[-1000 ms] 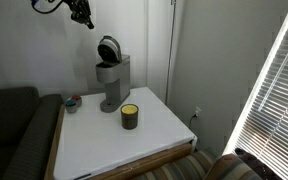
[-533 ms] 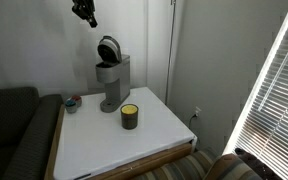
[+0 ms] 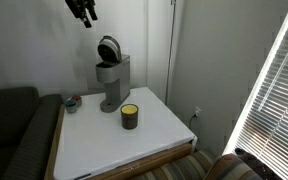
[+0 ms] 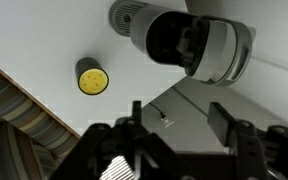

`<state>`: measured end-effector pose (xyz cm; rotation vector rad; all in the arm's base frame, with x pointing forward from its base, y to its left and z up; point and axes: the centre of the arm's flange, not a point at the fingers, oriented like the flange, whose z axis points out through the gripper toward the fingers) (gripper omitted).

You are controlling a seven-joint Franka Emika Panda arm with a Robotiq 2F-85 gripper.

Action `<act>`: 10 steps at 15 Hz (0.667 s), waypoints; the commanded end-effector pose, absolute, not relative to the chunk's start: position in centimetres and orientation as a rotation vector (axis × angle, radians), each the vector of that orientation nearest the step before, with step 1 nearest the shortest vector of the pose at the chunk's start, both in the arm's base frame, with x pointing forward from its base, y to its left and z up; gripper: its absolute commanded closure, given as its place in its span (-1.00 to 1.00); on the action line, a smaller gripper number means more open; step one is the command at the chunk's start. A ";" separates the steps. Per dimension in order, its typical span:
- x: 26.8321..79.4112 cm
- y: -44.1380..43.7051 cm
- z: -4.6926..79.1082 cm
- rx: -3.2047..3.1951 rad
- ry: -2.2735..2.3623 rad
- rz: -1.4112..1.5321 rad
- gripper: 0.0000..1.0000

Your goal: Open the coffeemaker

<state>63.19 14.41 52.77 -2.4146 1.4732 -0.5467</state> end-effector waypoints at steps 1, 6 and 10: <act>62.4 13.8 53.4 -2.447 1.466 -0.543 -0.97; 62.3 13.9 53.3 -2.444 1.467 -0.545 -1.00; 62.1 14.0 53.2 -2.432 1.461 -0.537 -1.00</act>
